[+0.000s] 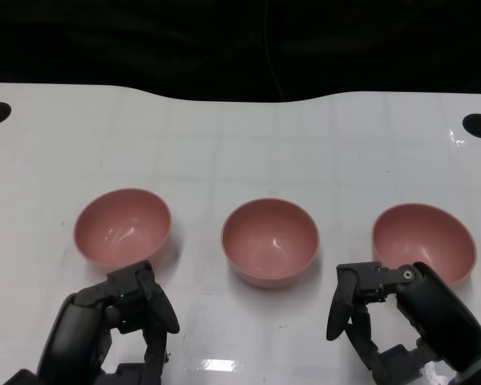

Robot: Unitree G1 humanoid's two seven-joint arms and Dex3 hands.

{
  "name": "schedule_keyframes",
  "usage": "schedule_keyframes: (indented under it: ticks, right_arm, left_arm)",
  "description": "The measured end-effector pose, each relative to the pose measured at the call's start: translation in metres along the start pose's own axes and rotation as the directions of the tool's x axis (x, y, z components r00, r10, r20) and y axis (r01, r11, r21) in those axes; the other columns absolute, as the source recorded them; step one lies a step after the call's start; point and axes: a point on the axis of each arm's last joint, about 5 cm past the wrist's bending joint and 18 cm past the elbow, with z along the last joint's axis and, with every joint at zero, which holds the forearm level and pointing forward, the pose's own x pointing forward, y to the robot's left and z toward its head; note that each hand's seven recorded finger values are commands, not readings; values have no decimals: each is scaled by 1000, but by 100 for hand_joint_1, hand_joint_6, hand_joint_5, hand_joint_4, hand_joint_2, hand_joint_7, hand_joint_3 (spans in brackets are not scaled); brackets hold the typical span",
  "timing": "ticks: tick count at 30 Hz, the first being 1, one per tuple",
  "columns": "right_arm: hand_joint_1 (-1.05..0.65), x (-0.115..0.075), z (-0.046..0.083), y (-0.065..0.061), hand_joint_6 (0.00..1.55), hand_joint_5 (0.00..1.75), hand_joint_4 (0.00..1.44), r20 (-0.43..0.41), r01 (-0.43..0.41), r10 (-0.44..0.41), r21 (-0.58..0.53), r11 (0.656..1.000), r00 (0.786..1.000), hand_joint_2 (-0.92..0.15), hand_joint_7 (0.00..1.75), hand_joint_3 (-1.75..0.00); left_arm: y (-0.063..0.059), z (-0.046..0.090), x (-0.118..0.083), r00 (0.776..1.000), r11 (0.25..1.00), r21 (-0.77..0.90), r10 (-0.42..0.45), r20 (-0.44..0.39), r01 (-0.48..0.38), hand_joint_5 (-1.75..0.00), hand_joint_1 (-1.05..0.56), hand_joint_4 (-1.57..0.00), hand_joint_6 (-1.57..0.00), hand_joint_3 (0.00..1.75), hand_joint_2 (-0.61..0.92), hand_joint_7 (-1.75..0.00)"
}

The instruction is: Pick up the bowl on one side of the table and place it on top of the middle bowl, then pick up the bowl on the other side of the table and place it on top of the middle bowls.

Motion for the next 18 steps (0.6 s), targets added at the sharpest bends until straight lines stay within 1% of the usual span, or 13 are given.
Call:
schedule_keyframes:
  ticks: [4,7,8,10,11,12,14,15,17,18]
  right_arm:
    - [15,0,0,0,89,174,91,0,-2,2,-10,1000,1000,-19,132,-158]
    - [16,1,0,-1,87,174,90,3,-5,5,-16,1000,1000,-20,133,-158]
    - [17,1,0,-1,87,175,90,3,-6,6,-16,1000,1000,-20,134,-157]
    - [17,1,0,0,87,175,91,3,-7,7,-17,1000,1000,-19,134,-157]
    - [18,1,0,0,87,175,92,2,-8,8,-19,1000,1000,-18,135,-158]
    - [18,1,-1,0,87,175,92,2,-9,9,-20,1000,1000,-18,135,-158]
    - [18,2,-1,-1,88,174,93,2,-10,10,-22,1000,1000,-16,135,-160]
    - [18,2,-1,-1,88,174,93,3,-10,10,-23,1000,1000,-16,135,-160]
    - [18,3,-1,-1,88,173,94,5,-9,9,-23,1000,1000,-16,134,-161]
    - [17,3,-1,-1,88,173,94,6,-9,9,-23,1000,1000,-16,134,-161]
  left_arm:
    - [1,0,1,1000,1000,13,-6,2,6,-175,8,-85,-81,156,32,-159]
    - [2,1,3,1000,1000,16,-5,11,5,-172,10,-82,-77,155,33,-156]
    - [3,1,3,1000,1000,16,-2,13,2,-169,10,-80,-76,153,33,-152]
    - [5,1,4,1000,1000,23,-1,19,1,-158,6,-76,-74,146,35,-140]
    - [6,2,4,1000,1000,27,0,23,-1,-148,6,-73,-71,138,37,-128]
    - [7,2,4,1000,999,32,2,27,-3,-145,6,-72,-70,136,38,-124]
    - [9,4,6,999,999,53,-1,35,-1,-132,0,-67,-63,108,50,-105]
    - [11,5,6,999,997,73,-6,34,3,-126,-4,-64,-61,87,60,-94]
    - [14,10,8,999,991,132,-24,32,19,-116,-9,-60,-60,57,74,-76]
    - [16,13,8,999,986,166,-28,32,23,-106,-11,-59,-60,42,79,-64]
